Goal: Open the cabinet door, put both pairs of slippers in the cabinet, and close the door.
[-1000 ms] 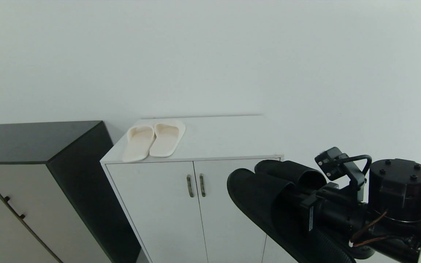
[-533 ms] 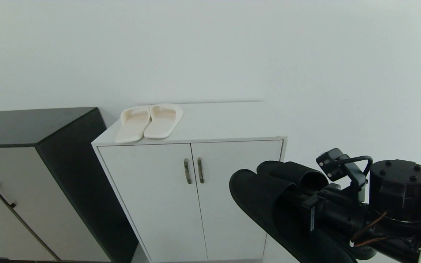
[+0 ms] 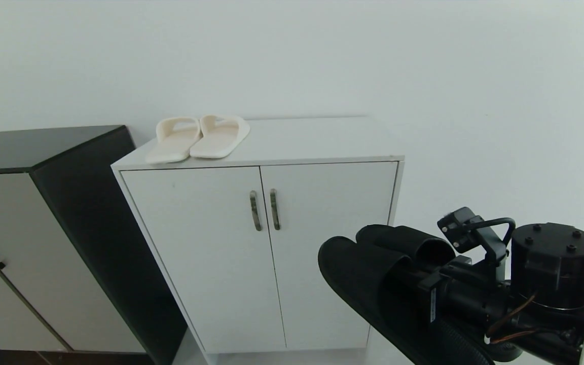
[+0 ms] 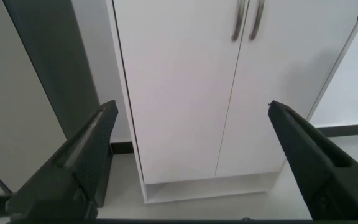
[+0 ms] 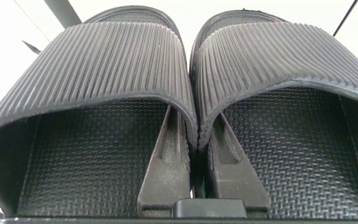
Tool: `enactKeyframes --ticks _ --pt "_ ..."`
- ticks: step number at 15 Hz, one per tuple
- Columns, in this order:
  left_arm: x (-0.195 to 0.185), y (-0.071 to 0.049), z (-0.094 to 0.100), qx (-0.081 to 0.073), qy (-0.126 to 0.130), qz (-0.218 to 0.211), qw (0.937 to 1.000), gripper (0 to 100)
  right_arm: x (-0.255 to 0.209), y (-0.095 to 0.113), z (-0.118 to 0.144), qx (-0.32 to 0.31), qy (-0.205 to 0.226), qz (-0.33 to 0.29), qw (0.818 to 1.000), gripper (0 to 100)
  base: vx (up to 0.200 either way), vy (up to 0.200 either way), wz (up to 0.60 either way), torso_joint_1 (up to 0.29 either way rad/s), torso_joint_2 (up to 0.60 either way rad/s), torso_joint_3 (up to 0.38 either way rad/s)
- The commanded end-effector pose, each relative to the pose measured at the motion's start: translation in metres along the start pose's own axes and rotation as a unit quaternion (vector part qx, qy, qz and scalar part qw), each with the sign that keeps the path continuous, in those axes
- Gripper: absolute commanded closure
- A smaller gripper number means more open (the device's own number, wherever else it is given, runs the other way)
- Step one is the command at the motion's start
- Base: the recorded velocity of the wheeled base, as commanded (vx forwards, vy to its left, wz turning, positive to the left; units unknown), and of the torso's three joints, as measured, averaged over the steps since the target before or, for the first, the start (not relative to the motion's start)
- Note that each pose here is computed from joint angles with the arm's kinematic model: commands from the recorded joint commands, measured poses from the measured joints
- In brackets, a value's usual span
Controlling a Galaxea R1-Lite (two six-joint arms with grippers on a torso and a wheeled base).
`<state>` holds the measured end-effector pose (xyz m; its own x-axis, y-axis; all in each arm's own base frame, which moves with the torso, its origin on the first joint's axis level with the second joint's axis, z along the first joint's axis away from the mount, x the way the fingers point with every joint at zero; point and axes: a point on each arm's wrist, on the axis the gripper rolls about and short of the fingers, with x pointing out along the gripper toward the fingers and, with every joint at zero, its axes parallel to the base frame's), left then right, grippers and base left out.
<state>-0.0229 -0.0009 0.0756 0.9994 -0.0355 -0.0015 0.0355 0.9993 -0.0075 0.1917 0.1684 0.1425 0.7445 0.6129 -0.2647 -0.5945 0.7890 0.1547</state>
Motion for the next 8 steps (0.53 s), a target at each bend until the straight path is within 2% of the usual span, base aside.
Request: enactKeyframes --ticks 1,8 --pt "0.0 0.0 0.0 0.0 0.0 0.0 1.0 0 0.0017 -0.0002 -0.0017 0.001 0.004 -0.001 1.0 100 0.0 0.0 0.0 -0.246 0.49 0.246" --pt "0.0 0.0 0.0 0.001 0.0 0.0 1.0 0 0.0019 -0.0003 -0.0024 0.0 0.005 -0.001 1.0 100 0.0 0.0 0.0 -0.236 0.47 0.231"
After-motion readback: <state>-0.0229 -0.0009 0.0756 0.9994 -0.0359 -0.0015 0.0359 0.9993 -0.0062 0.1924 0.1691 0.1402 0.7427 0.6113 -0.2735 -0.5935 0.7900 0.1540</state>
